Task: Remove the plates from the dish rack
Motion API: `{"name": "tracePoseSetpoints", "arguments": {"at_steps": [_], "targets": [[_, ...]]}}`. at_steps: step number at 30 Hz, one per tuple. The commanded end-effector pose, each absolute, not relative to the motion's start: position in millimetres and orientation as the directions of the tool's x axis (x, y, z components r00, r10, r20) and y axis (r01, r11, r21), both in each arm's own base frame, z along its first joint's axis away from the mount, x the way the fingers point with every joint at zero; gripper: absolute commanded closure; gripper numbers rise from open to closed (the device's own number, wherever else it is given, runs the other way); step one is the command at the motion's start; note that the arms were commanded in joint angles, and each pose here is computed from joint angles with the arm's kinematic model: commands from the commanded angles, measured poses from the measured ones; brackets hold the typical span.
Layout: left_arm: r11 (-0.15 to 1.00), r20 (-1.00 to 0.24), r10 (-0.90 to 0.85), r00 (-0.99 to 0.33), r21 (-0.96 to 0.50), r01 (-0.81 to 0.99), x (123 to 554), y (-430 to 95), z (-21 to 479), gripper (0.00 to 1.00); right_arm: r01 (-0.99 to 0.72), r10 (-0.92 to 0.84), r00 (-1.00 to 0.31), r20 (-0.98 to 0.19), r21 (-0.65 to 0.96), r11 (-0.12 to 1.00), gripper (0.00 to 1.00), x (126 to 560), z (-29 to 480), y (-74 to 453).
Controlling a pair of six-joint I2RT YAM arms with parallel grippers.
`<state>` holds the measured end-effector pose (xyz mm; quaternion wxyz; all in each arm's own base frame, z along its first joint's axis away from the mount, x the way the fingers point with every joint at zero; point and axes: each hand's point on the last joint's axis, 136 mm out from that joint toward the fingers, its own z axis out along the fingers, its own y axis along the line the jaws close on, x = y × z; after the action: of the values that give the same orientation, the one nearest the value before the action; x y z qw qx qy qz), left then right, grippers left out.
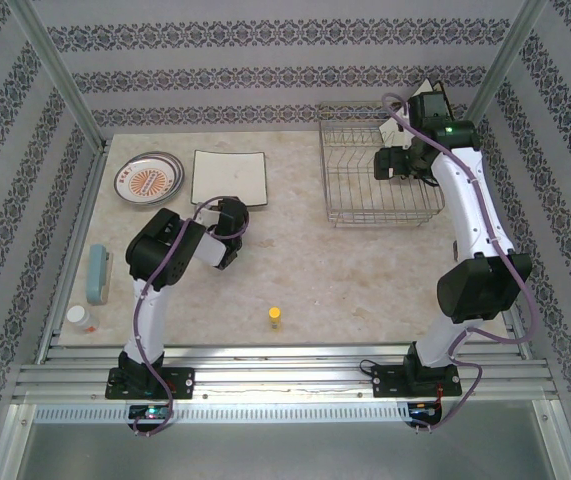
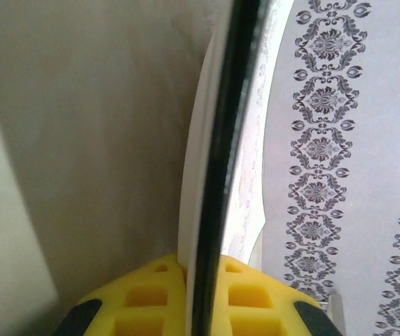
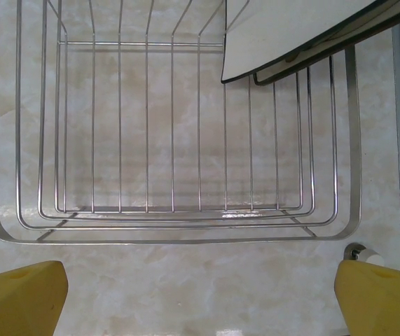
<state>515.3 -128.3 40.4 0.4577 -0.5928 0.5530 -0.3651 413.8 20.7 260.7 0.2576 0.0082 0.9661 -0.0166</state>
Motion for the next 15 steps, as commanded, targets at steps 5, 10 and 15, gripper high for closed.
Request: {"name": "tracePoseSetpoints", "arguments": {"at_steps": [5,10,15], "targets": [[-0.104,0.086,-0.991,0.105,-0.977,-0.183,540,-129,69,1.0,0.021,-0.01,-0.867,-0.498,-0.055,0.998,0.02,418,264,23],[-0.105,0.084,-0.99,0.113,-0.975,-0.194,542,-122,63,0.99,0.017,-0.01,-0.867,-0.499,-0.05,0.999,0.02,419,263,25],[-0.084,0.057,-0.988,0.143,-0.978,-0.192,542,-114,58,0.98,0.012,-0.016,-0.866,-0.499,-0.052,0.999,0.02,419,264,26]]}}
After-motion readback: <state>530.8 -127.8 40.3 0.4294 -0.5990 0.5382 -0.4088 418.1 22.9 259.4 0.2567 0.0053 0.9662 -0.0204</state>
